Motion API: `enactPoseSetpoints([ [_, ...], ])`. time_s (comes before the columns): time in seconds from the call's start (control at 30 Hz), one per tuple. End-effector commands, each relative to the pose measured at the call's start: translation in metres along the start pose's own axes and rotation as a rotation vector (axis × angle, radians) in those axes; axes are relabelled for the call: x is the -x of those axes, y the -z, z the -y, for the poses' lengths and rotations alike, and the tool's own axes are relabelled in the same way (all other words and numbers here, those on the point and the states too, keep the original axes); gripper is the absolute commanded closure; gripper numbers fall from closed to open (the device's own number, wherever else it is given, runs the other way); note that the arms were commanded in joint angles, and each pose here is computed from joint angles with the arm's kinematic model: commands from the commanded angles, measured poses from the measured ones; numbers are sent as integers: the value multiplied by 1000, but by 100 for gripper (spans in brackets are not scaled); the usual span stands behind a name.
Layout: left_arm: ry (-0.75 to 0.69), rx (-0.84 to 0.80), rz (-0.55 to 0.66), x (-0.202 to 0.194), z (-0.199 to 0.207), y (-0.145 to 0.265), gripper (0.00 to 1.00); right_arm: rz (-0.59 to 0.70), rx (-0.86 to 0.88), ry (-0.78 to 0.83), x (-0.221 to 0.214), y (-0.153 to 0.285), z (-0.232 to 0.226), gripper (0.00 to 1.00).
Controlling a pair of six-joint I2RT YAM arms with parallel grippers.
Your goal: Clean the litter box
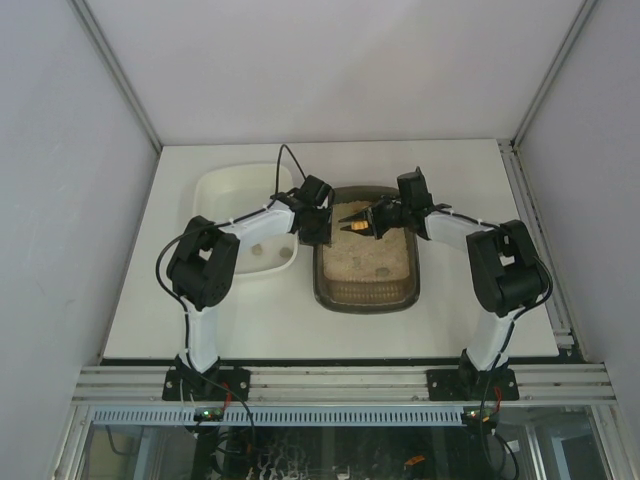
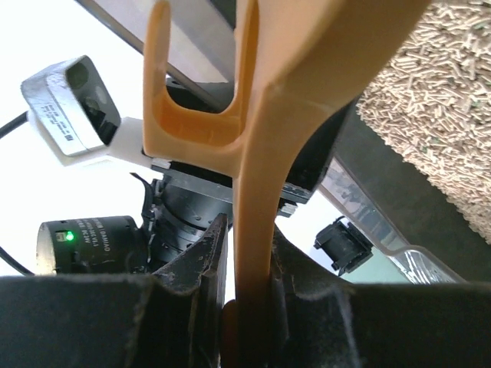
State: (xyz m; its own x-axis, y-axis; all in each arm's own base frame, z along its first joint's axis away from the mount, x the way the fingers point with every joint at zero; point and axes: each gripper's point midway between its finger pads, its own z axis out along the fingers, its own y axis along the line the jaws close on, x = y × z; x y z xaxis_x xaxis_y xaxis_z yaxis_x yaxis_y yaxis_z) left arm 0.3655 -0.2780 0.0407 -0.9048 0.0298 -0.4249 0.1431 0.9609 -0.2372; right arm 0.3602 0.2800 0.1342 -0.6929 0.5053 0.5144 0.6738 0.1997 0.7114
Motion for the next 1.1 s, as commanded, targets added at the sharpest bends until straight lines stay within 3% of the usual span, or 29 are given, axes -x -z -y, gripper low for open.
enactPoseSetpoints([
  [0.0, -3, -114, 64, 17, 28, 24, 60, 156, 90, 128, 42, 5, -33, 100],
  [0.2, -4, -122, 54, 15, 29, 22, 61, 134, 137, 220, 49, -1, -39, 100],
  [0.47, -8, -137, 49, 14, 31, 22, 61, -31, 195, 365, 31, -8, -36, 100],
  [0.9, -16, -154, 40, 13, 34, 23, 62, -120, 177, 592, 2, -4, 17, 100],
  [1.07, -18, -164, 30, 11, 36, 22, 62, -92, 177, 655, 0, -4, 32, 100],
])
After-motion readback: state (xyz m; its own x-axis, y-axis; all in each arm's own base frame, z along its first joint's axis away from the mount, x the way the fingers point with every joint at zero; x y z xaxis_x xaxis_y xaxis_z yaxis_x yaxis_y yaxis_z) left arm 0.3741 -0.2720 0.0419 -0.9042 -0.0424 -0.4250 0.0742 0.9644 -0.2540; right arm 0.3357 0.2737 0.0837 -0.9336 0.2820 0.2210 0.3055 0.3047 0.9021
